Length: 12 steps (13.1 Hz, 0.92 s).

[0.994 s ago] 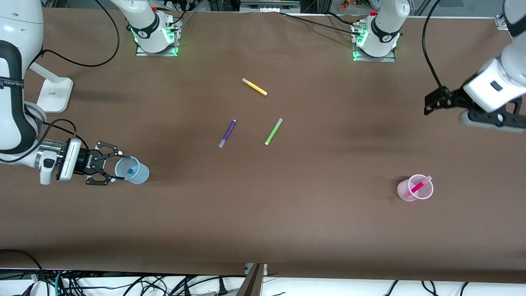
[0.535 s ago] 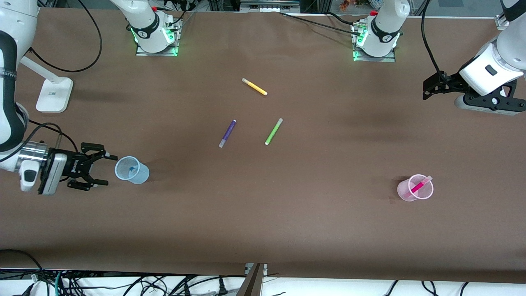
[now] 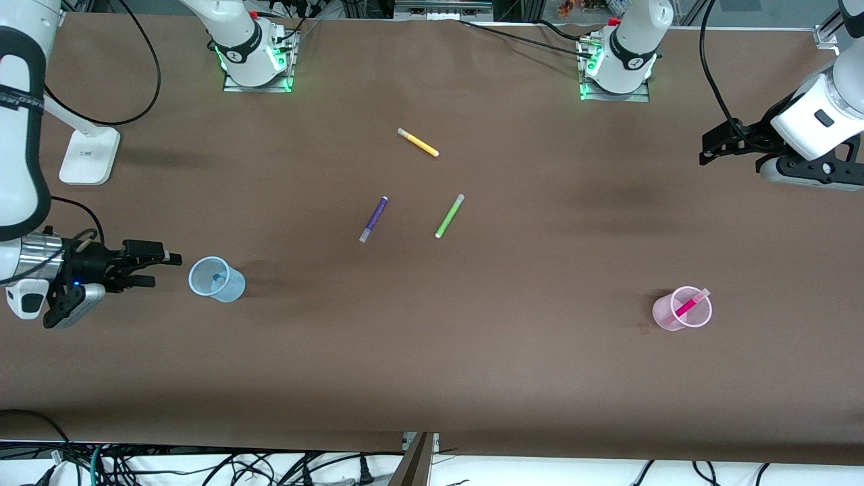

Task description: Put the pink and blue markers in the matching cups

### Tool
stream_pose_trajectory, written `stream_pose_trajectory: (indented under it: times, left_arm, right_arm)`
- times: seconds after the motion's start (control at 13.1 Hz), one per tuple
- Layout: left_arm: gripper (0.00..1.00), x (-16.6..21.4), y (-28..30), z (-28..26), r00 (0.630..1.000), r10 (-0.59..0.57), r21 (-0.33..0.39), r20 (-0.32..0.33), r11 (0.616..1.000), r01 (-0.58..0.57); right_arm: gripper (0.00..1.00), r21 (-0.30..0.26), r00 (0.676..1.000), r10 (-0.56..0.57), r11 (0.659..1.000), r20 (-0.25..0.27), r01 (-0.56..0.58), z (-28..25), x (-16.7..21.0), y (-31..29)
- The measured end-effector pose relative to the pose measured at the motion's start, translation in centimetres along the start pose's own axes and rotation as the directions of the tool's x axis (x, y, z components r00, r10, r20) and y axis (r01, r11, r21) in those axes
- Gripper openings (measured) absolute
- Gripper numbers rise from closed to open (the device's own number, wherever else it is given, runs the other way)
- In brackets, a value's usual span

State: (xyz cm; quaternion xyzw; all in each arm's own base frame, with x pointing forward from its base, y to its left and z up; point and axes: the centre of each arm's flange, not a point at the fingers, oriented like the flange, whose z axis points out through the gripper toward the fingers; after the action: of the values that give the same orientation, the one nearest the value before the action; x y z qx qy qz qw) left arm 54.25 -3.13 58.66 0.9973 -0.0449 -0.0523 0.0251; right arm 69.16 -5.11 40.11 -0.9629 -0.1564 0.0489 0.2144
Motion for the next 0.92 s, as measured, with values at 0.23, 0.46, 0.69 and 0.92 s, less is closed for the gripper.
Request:
stream_pose_trajectory:
  times: [0.23, 0.46, 0.69, 0.92]
  left_arm:
    - [1.0, 0.0, 0.0, 0.0, 1.0, 0.001, 0.0, 0.0, 1.0, -0.001]
    - [1.0, 0.0, 0.0, 0.0, 1.0, 0.001, 0.0, -0.001, 1.0, -0.001]
    - [1.0, 0.0, 0.1, 0.0, 1.0, 0.001, 0.0, 0.0, 1.0, -0.001]
    - [1.0, 0.0, 0.1, 0.0, 1.0, 0.001, 0.0, 0.0, 1.0, -0.001]
  right_arm:
    - [1.0, -0.105, 0.981, 0.178, 0.98, 0.082, -0.169, -3.4, -0.9, -2.7]
    - [1.0, -0.209, 0.943, 0.308, 0.937, 0.122, -0.279, -5.9, -2.0, -5.7]
    - [1.0, -0.302, 0.899, 0.427, 0.873, 0.098, -0.382, -7.8, -2.8, -9.8]
    - [1.0, -0.391, 0.902, 0.429, 0.84, 0.055, -0.375, -10.2, -5.4, -14.0]
